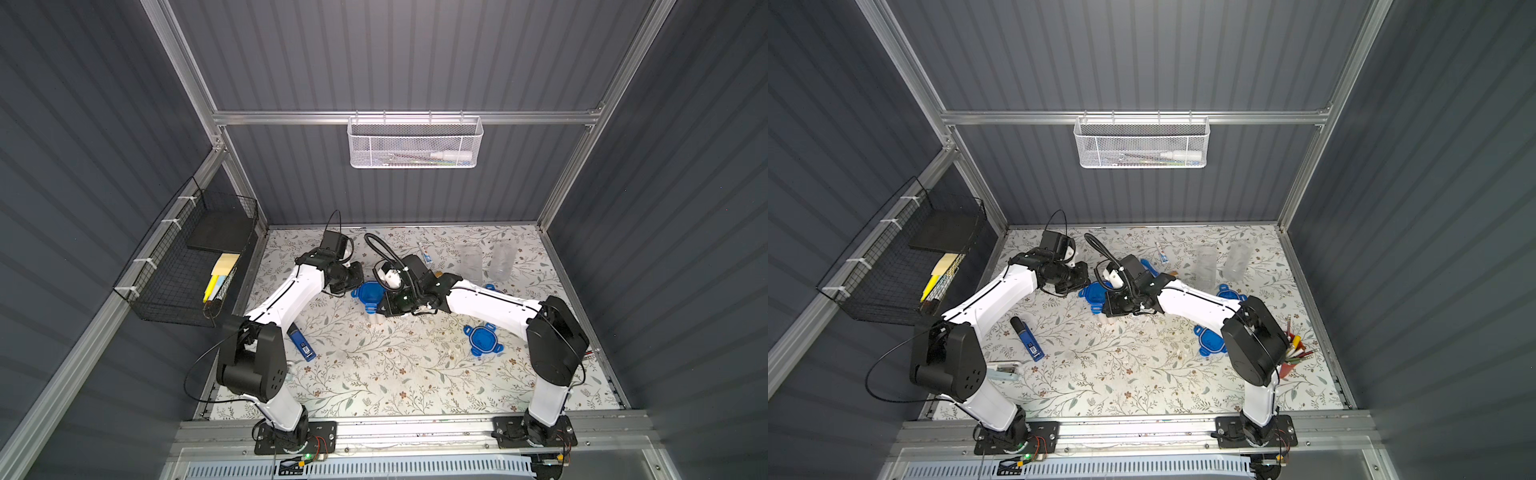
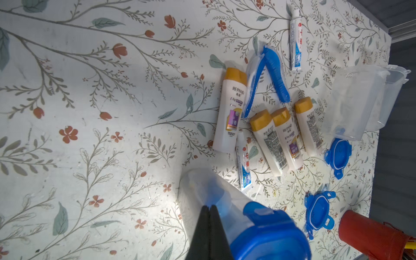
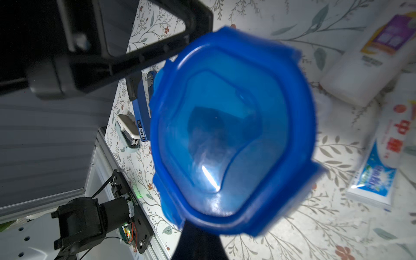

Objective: Take out toiletry kits
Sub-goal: Adjust the container at the center of the board.

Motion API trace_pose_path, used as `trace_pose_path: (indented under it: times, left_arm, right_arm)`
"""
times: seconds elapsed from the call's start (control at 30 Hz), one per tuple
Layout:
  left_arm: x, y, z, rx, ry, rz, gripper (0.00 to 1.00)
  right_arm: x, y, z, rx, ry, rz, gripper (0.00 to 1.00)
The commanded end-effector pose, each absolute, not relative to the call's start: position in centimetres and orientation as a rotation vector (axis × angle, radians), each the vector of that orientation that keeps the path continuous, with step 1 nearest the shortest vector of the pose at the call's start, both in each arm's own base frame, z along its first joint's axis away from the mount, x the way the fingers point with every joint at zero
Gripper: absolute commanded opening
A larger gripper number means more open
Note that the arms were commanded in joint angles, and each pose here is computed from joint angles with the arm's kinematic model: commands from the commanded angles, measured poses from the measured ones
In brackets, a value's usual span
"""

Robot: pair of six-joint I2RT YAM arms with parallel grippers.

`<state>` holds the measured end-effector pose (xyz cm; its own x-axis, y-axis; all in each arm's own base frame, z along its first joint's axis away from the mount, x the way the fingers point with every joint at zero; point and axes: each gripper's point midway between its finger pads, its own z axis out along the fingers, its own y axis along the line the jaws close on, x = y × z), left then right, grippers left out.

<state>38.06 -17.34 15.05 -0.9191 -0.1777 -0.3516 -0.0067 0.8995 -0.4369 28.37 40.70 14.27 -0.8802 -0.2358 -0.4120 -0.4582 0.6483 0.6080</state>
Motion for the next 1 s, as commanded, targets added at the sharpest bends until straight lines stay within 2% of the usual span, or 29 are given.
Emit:
trace_pose_path:
  times: [0.0,0.27,0.43,0.73,0.97]
  left_arm:
    - [38.6,-17.3,15.9,-0.118,2.665,-0.617,0.0]
    - [38.0,-15.5,19.8,-0.159,2.575,-0.531,0.0]
    - [36.6,-16.1,21.8,-0.163,2.527,-0.625,0.0]
    - [33.7,-22.4,21.5,0.056,2.539,-0.749,0.0]
    - [33.6,-22.9,18.2,0.056,2.603,-0.738,0.0]
  right_arm:
    - [28.0,40.8,16.8,-0.567,2.498,1.117,0.0]
    - [28.9,36.8,18.3,-0.492,2.437,0.95,0.0]
    - [29.9,33.9,18.8,-0.402,2.42,0.927,0.0]
    - [30.5,33.4,18.8,-0.313,2.382,1.33,0.21]
    - [30.3,35.5,18.7,-0.358,2.316,1.597,0.36]
